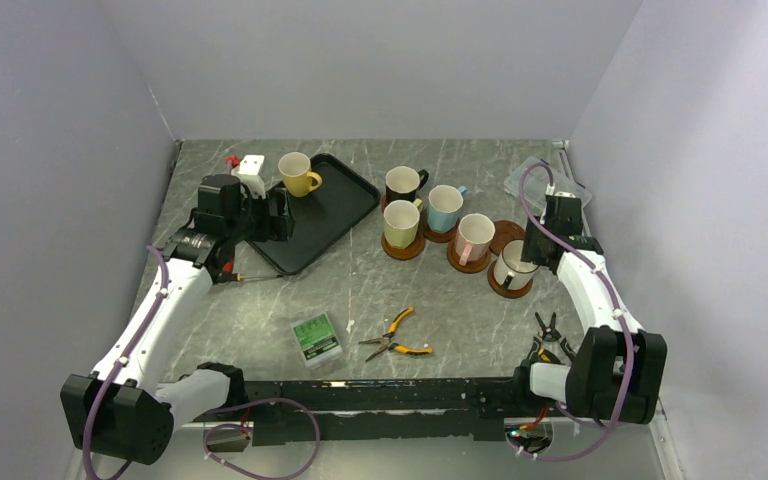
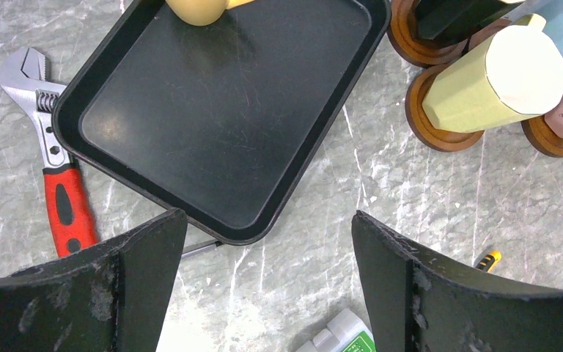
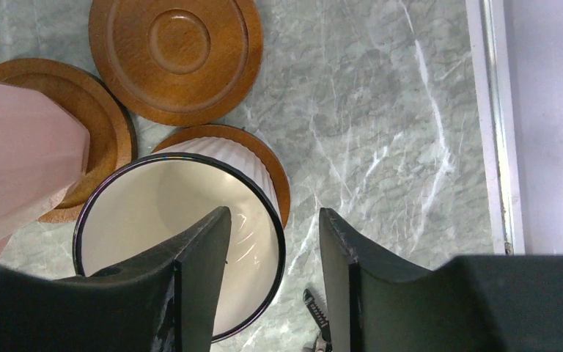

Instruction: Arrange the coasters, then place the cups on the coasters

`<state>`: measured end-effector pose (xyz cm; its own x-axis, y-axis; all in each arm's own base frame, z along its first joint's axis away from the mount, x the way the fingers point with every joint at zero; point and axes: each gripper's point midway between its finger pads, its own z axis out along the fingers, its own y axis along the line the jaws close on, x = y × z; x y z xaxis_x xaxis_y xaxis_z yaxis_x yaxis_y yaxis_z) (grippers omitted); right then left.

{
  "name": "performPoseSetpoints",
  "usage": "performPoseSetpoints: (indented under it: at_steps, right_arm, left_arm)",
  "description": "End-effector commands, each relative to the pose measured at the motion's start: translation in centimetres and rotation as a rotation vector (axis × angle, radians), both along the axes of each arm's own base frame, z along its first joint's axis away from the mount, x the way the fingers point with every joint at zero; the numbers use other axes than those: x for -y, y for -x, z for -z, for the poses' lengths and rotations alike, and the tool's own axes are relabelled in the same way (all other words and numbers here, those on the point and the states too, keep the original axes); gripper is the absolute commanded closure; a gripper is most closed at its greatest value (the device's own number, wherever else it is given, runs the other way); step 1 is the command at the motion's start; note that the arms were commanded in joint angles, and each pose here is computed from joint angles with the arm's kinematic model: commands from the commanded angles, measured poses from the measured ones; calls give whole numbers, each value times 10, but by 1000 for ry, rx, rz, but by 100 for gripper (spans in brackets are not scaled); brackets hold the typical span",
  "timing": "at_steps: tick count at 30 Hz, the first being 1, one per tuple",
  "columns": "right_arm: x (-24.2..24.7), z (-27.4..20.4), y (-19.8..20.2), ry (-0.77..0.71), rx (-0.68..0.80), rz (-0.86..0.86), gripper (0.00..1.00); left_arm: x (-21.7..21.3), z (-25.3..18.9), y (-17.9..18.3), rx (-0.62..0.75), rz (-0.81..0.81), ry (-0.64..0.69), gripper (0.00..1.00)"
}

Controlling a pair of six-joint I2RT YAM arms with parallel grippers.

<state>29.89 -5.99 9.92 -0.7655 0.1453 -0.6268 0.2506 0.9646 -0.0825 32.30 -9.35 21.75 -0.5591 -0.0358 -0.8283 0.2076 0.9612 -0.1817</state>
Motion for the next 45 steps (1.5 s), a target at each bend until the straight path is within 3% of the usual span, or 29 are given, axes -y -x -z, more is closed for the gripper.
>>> performPoseSetpoints:
  at_steps: [1,11,15,23,33,45]
  right_arm:
    - [6,-28,-10,21,94,28,46]
    - [-5,-90,-15,-29,312,24,41]
    - [-13,-120,-19,-63,427,8,41]
    - [-20,-170,-21,-81,617,-20,38]
    - [-50,-198,-32,-216,705,-131,38]
    - [-63,-203,-31,-272,709,-182,37]
  left_arm:
    - [2,-12,-2,50,4,16,12]
    - [1,-47,-33,53,-107,154,12]
    - [-4,-43,-64,3,-171,220,13]
    - [-12,-19,-137,-51,-305,296,25]
    - [-21,21,-203,-74,-392,264,40]
    - [-40,66,-235,-134,-446,208,44]
